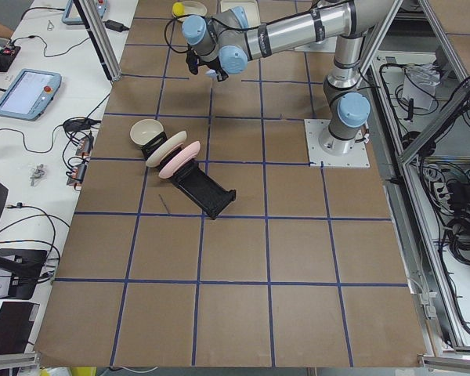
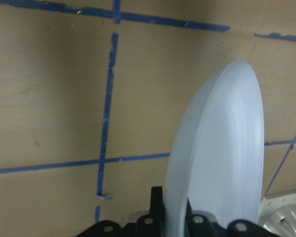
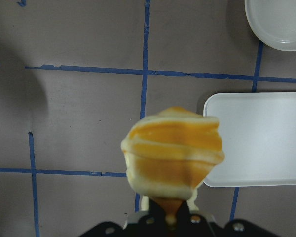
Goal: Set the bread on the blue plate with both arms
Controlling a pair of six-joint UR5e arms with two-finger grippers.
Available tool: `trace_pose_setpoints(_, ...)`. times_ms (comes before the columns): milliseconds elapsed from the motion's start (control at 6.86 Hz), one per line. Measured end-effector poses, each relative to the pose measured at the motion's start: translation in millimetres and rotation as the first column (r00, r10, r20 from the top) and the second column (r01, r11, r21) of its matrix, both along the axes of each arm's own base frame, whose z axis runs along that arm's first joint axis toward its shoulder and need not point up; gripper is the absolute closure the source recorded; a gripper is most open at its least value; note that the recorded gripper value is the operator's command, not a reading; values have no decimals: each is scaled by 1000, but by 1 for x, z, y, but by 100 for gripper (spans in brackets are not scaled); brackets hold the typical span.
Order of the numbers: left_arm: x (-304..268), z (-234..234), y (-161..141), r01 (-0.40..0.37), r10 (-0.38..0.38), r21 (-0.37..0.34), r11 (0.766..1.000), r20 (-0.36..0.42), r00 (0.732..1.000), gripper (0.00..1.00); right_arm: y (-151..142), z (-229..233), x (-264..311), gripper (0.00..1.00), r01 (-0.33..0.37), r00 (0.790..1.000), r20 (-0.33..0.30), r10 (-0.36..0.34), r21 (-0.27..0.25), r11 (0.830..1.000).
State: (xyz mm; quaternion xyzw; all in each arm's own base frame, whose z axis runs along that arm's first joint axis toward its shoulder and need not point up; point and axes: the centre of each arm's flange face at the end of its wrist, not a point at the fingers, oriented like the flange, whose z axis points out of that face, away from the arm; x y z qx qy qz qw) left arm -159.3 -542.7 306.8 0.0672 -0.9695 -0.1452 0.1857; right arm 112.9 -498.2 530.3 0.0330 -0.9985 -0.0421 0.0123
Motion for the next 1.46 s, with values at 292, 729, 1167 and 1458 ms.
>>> trace_pose_setpoints(292, -53, -59, -16, -12, 12, -10, 1000, -7, 1000, 96, 0, -2, 0, 96, 0, 1000, 0, 0, 3, 1000)
trace_pose_setpoints(729, -77, -90, -42, -91, 82, -102, 991, -90, 993, 85, 0, -3, 0, 96, -2, 1000, 0, 2, 6, 1000)
trace_pose_setpoints(1167, -82, -116, -47, -111, 97, -143, 983, -105, 990, 22, -9, -18, 1, 96, 0, 1000, 2, 0, 28, 1000)
trace_pose_setpoints(1458, -76, -90, -39, -106, 89, -176, 979, -104, 991, 17, -33, -49, 19, 96, 13, 1000, -1, -13, 25, 1000)
